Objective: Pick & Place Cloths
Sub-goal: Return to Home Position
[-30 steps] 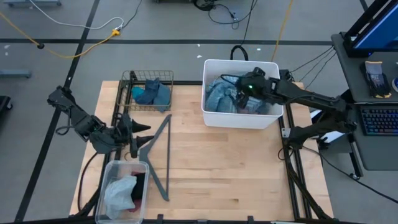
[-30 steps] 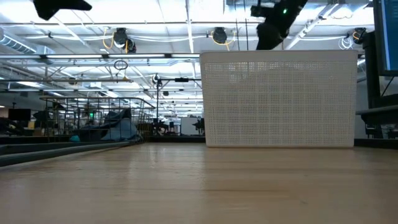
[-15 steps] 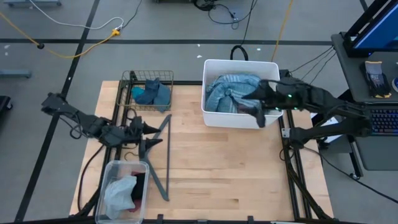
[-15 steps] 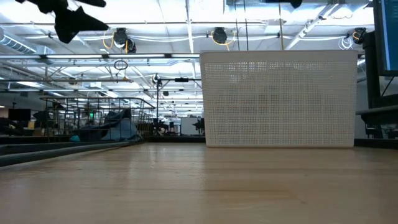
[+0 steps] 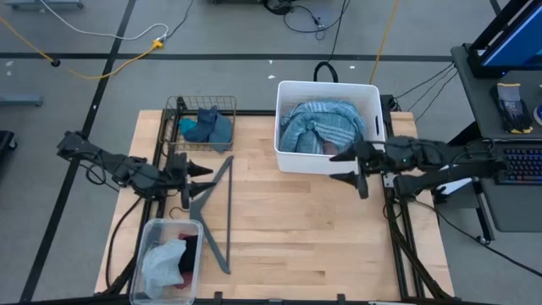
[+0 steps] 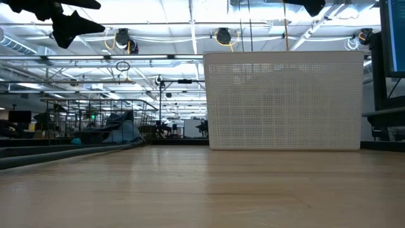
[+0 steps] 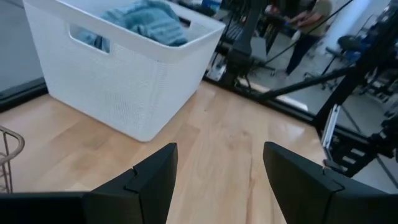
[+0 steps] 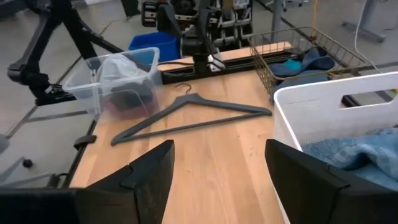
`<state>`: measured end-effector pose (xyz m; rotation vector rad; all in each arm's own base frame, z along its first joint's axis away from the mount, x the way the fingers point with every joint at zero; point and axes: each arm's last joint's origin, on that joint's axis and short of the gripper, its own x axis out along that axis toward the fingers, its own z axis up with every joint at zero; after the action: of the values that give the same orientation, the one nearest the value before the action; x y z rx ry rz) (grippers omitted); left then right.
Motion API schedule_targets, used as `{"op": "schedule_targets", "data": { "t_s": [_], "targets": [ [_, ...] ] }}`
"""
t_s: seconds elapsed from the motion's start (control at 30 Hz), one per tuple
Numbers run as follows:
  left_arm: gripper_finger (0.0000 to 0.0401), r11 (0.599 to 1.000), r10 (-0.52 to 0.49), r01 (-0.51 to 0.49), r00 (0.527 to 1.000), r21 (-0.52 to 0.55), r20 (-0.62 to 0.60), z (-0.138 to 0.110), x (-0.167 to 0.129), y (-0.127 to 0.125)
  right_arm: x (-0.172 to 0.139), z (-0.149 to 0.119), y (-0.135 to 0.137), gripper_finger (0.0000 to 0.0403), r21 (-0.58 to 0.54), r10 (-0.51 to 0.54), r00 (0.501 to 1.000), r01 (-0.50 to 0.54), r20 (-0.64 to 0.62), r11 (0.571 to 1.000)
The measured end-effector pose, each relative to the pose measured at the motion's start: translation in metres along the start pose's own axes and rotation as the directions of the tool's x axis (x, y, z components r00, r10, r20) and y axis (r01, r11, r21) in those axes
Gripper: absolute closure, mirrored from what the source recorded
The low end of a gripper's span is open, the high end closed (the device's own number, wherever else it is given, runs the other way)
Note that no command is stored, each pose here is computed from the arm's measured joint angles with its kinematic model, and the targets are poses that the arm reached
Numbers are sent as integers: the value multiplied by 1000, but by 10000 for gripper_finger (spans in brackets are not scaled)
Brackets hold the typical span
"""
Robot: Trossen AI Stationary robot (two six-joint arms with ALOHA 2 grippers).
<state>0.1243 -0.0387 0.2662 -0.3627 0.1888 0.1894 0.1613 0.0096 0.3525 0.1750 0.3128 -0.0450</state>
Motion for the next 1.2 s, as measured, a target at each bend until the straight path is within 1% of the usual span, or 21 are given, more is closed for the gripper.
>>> {"op": "schedule_targets", "data": {
  "t_s": [0.17, 0.33, 0.53, 0.67, 0.83, 0.93, 1.07, 1.2],
  "targets": [
    [158, 999, -24, 26, 998, -21, 65, -8, -6, 9, -8, -23, -2, 159, 19, 13, 1000, -14, 22, 1000],
    [158, 998, -33, 37, 996, -41, 86, -17, -12, 17, -26, -37, -6, 159, 23, 35, 996, -37, 84, 999],
    [158, 998, -46, 50, 992, -31, 121, -19, -18, 23, -46, -55, -12, 156, 29, 50, 987, -55, 156, 998],
    [158, 999, -44, 47, 990, -17, 136, -20, -20, 25, -49, -73, -17, 160, 49, 56, 981, -66, 186, 997],
    [158, 999, -34, 37, 992, -20, 123, -21, -20, 26, -49, -94, -21, 158, 58, 62, 974, -76, 217, 995],
    [158, 999, -3, 9, 995, -53, 103, -24, -20, 28, -48, -107, -24, 156, 80, 62, 974, -81, 217, 994],
    [158, 994, 20, -14, 998, -112, 59, -29, -19, 30, -48, -116, -26, 158, 82, 64, 968, -86, 244, 993],
    [158, 996, 26, -25, 1000, -91, 9, -34, -19, 32, -47, -123, -27, 160, 79, 67, 957, -92, 282, 993]
  ]
}}
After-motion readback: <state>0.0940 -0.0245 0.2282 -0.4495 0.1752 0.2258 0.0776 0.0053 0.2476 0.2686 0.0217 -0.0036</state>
